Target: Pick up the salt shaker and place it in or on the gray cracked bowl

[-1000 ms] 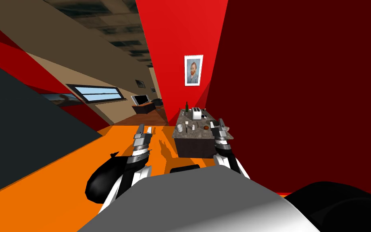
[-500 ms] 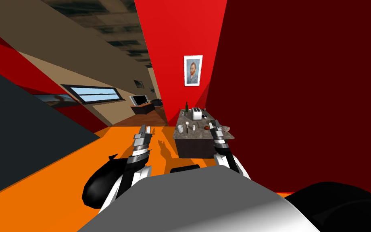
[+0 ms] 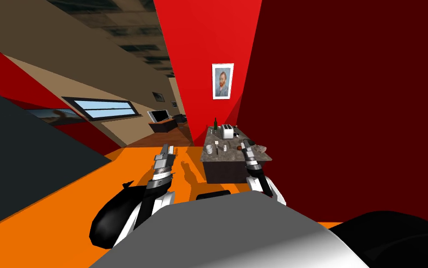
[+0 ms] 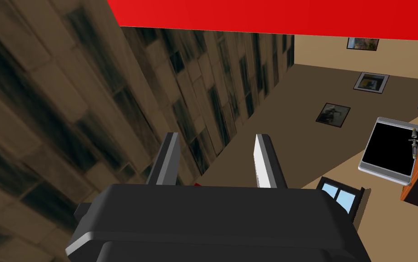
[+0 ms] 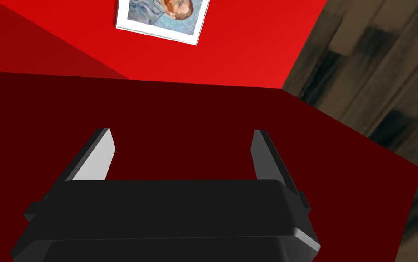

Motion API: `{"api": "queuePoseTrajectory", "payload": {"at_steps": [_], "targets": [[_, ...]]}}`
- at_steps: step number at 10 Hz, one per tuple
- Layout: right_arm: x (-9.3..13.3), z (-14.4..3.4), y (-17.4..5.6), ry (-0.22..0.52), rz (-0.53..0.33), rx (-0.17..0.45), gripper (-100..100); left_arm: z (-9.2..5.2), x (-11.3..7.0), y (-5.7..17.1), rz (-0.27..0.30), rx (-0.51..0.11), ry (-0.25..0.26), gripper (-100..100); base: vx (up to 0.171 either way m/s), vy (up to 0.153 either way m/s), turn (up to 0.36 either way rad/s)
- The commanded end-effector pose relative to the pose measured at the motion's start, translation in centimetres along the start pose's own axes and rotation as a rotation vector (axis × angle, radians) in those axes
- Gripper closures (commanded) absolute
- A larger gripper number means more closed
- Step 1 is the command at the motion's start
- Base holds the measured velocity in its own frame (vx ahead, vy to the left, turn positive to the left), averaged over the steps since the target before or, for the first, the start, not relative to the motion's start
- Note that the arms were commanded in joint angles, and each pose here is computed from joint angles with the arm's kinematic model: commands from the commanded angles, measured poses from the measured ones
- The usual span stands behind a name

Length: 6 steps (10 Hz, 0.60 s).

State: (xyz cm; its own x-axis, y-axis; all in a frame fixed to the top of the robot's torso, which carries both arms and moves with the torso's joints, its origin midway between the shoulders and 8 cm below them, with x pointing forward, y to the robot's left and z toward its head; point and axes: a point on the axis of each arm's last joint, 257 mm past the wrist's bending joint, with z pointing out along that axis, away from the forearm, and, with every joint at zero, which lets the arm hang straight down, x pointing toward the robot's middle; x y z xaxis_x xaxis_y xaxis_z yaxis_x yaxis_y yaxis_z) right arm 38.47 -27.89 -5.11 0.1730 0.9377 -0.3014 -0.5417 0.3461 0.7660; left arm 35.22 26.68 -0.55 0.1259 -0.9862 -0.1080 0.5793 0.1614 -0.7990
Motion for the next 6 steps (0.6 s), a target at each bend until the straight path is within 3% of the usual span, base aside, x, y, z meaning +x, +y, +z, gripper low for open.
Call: {"api": "queuePoseTrajectory", "payload": {"at_steps": [1, 6], "targets": [[0.4, 0.0, -1.3, 0.015, -0.071, 0.016, -100, 0.0, 0.0, 0.0, 0.0, 0.0, 0.0, 0, 0.036, 0.054, -0.045], [0.9, 0.0, -3.9, 0.046, -0.243, 0.049, -100, 0.0, 0.0, 0.0, 0.0, 0.0, 0.0, 0, 0.026, 0.049, -0.035]]}}
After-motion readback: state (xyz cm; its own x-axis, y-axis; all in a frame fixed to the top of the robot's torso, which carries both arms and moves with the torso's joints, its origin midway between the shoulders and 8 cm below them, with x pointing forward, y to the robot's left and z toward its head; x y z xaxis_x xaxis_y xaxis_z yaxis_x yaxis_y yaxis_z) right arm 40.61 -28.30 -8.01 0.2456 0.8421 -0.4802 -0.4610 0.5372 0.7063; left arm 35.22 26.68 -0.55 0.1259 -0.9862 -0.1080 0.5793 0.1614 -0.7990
